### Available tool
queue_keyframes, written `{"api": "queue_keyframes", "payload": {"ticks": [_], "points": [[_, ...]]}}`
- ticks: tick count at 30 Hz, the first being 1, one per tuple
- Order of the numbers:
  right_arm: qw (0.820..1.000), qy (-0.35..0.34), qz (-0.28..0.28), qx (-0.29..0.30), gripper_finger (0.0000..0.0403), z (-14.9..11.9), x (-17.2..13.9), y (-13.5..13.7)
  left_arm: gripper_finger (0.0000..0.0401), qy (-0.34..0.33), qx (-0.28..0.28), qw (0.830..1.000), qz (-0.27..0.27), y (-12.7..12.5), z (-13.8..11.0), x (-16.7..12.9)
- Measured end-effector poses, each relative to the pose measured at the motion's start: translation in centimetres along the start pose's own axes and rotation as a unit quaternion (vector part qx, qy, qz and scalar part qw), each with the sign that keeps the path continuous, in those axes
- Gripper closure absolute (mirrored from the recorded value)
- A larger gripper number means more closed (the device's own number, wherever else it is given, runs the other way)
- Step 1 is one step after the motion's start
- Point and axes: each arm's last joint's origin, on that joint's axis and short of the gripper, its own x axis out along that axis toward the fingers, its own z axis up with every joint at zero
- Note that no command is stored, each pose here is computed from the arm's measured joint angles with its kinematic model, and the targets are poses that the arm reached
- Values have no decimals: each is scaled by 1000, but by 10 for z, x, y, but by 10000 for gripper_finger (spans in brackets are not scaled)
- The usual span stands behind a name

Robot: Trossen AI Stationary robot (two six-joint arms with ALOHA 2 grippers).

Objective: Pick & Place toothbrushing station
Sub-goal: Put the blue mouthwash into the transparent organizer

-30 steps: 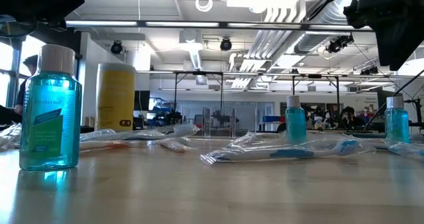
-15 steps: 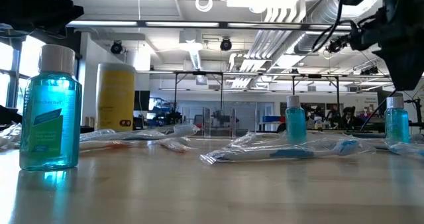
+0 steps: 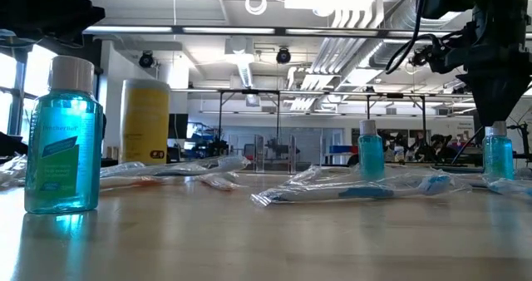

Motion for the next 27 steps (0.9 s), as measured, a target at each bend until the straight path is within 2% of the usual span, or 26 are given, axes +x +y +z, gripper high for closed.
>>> {"api": "queue_keyframes", "payload": {"ticks": [6, 15, 21, 24, 27], "points": [[1000, 0, 0, 3, 218, 1, 2, -1, 274, 0, 0, 1000, 0, 0, 0, 0], [999, -1, 31, -25, 218, -6, 41, 0, 274, 0, -1, 1000, 0, 0, 0, 0], [999, 12, 5, -36, 219, -13, 56, -8, 274, 0, 0, 1000, 0, 0, 0, 0], [999, 0, -17, -38, 233, -15, 62, -12, 274, 0, 0, 1000, 0, 0, 0, 0], [999, -14, -29, -38, 264, -15, 63, -14, 274, 0, 0, 1000, 0, 0, 0, 0]]}}
